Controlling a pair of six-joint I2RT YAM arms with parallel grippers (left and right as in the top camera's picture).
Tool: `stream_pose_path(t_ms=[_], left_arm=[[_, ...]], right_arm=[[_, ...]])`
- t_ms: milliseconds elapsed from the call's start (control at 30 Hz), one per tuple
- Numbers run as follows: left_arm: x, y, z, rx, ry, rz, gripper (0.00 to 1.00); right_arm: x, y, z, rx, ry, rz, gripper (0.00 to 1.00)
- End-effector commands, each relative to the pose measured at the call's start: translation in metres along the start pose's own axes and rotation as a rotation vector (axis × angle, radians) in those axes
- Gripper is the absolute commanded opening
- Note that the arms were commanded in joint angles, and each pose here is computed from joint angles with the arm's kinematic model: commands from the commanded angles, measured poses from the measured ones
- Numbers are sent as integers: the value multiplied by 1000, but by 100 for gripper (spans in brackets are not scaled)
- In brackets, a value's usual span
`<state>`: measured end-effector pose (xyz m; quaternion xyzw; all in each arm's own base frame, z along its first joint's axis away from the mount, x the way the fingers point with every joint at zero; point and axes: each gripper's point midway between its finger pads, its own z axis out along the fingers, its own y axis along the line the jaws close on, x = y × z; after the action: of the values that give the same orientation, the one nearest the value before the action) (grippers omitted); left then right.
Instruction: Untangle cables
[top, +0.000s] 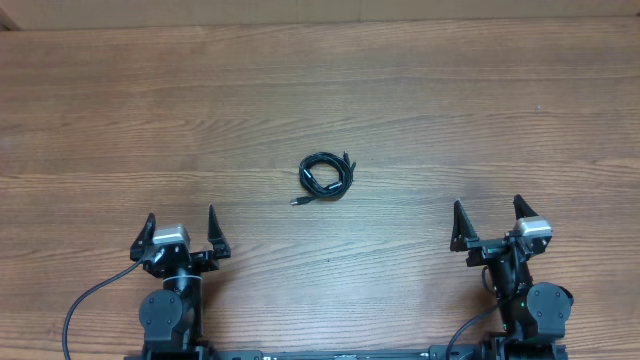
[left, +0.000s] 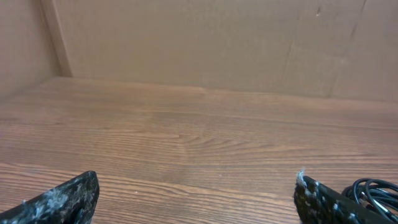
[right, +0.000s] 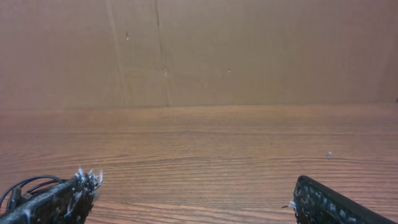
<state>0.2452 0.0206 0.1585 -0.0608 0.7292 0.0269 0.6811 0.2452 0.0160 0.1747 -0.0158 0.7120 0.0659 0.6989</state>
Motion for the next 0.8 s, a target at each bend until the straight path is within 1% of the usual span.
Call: stream_pose_path(t_ms=[0,67,100,133,233,300,400,467,533,567,667,700,733,767], left_arm=[[0,-7,0,41,-1,-53,100],[1,-43,-6,250,38,-272,100],[-3,-51,-8,303,40,-343,100],[-15,-61,-12,369,13,-392,100],[-45,-74,-22,477,-95,-373,100],[-72,-83,-33,550,-182,-352,100],[-110,-81,-46,553,-261,-324,100],[-127,-82,-51,544,-266,-272,100],[-143,-82,-52,524,-235,-205,100],[-149,-83,-49,512,-185,-176,100],[-160,-90,-37,513,-11,-159,100],[-163,-98,-34,552,51,-146,100],[-168,-113,-31,642,131,-125,100],[-172,-124,-30,710,181,-115,100]], right_arm=[[2,-3,0,15,-4,-5,100],[2,-3,0,15,-4,-5,100],[2,-3,0,15,-4,-5,100],[2,-3,0,16,-4,-5,100],[2,-3,0,16,-4,-5,100],[2,-3,0,16,-4,-5,100],[2,-3,0,16,-4,-5,100],[2,-3,0,15,-4,-5,100],[2,-3,0,16,-4,-5,100],[2,-3,0,15,-4,-5,100],[2,-3,0,15,-4,-5,100],[2,-3,0,15,-4,-5,100],[2,-3,0,15,-4,-5,100],[2,-3,0,16,-4,-5,100]])
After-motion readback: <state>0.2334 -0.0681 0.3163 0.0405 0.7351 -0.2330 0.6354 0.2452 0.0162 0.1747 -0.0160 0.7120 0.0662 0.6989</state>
